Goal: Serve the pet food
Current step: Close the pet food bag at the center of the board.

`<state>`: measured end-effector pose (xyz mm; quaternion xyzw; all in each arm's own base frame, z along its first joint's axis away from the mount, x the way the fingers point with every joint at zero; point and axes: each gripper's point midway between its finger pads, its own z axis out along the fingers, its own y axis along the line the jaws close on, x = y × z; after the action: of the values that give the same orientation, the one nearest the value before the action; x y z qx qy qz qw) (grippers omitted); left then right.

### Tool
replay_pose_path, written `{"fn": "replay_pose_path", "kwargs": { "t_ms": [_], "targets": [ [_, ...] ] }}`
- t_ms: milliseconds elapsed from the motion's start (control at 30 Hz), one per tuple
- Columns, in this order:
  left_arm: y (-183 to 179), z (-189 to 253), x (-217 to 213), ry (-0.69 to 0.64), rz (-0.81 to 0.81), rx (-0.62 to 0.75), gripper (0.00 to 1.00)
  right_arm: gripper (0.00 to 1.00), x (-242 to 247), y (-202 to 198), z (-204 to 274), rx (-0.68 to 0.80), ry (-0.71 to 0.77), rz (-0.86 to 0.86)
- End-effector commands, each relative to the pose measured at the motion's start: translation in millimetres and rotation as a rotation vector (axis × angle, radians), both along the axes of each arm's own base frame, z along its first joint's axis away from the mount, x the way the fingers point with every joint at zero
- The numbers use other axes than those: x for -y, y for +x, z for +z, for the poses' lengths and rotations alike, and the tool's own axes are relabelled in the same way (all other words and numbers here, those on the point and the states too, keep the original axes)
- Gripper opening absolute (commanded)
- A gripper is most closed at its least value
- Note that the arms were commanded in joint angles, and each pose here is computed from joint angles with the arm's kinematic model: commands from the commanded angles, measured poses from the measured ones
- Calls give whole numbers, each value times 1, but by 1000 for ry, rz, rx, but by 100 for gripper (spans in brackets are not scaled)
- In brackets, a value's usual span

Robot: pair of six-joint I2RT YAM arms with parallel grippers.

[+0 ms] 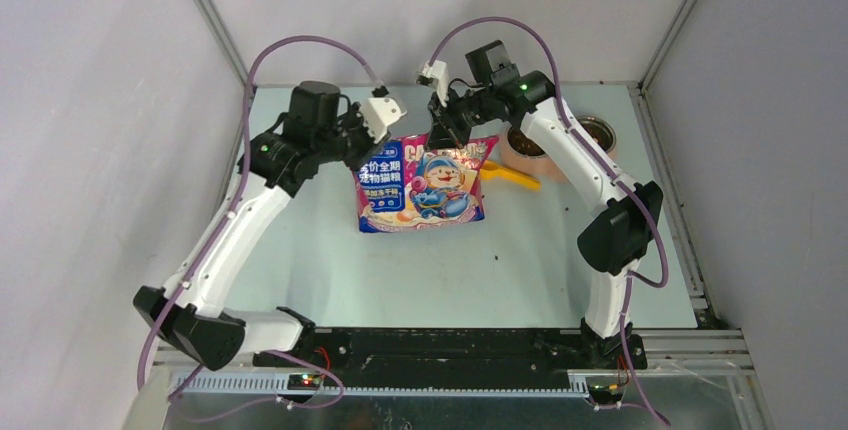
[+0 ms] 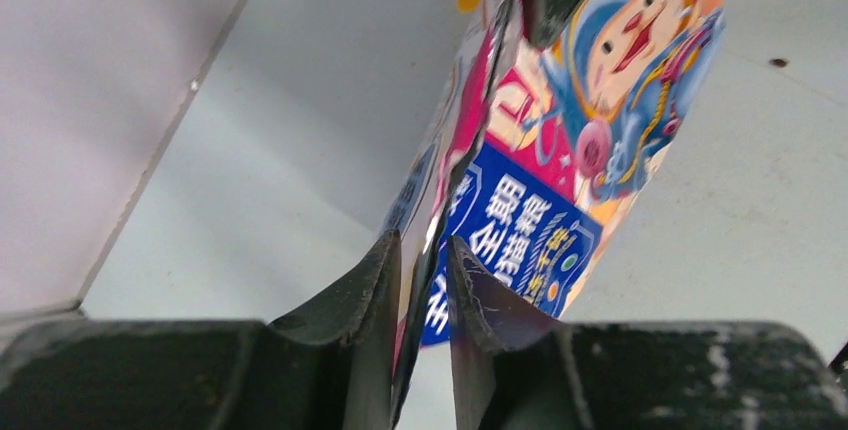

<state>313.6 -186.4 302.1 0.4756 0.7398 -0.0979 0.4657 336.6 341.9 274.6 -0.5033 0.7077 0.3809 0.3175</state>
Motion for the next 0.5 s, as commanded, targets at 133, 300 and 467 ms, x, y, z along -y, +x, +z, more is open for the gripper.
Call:
{"fn": "replay_pose_path", "kwargs": {
  "t_ms": [133, 300, 467],
  "targets": [
    [0, -16, -34, 90, 70, 1, 24, 0, -9, -2, 106, 206, 254, 70],
    [1, -23, -37, 105, 77, -10, 19, 0, -10, -4, 109, 207, 260, 75],
    [4, -20, -40, 90, 109, 0, 0, 1, -12, -5, 112, 233, 266, 88]
  ]
}}
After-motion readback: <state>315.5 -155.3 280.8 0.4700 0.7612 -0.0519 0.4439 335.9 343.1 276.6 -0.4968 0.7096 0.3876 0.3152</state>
